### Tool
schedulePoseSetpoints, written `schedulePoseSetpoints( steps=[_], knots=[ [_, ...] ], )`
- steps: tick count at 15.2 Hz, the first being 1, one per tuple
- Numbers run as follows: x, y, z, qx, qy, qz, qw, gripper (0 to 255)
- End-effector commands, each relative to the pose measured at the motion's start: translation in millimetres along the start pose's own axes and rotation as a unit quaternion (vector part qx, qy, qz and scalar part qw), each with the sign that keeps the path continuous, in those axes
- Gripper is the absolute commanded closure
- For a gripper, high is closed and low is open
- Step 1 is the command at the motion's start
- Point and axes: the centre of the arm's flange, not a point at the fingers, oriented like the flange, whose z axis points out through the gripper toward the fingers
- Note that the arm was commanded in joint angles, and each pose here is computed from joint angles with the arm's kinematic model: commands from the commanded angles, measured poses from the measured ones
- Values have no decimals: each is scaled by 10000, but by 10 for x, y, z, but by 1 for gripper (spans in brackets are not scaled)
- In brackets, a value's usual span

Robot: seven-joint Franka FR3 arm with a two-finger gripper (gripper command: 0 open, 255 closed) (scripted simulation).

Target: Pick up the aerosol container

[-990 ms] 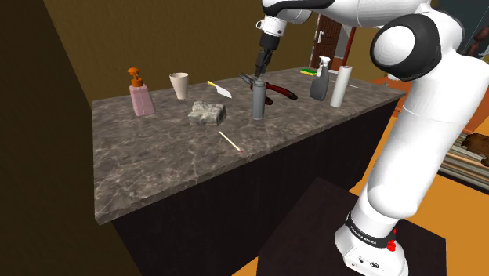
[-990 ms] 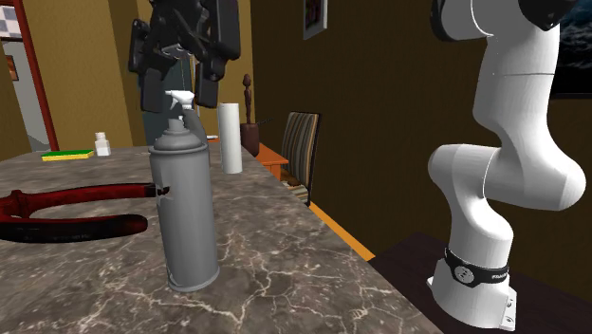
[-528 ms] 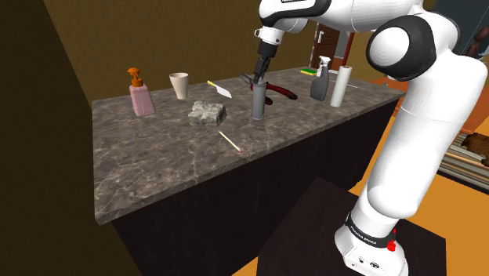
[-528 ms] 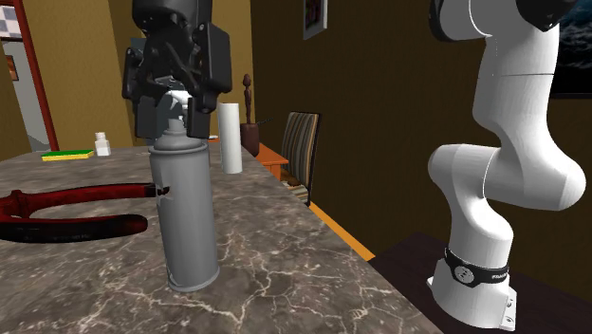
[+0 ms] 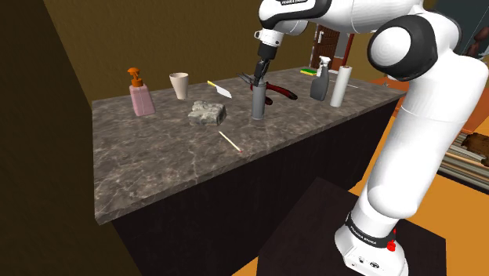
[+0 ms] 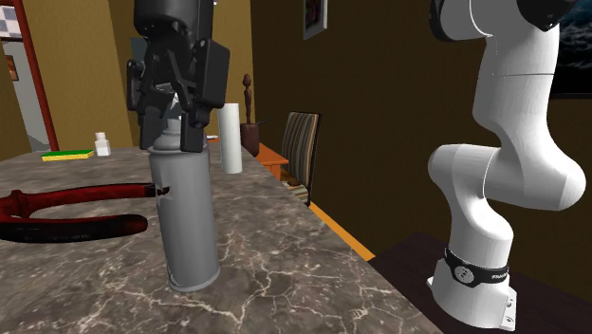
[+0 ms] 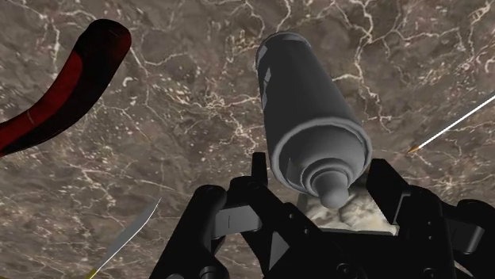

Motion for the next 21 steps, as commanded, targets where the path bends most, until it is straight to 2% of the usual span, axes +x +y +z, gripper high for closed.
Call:
schedulePoseSetpoints(
  steps=[1, 4, 19, 21],
  knots=[
    [-2, 5, 20, 8, -19, 5, 10000, 255],
    [-5, -1, 17, 8, -18, 5, 10000, 255],
    [178, -58, -751, 8, -18, 5, 10000, 255],
    [180, -59, -759, 8, -18, 5, 10000, 255]
  ],
)
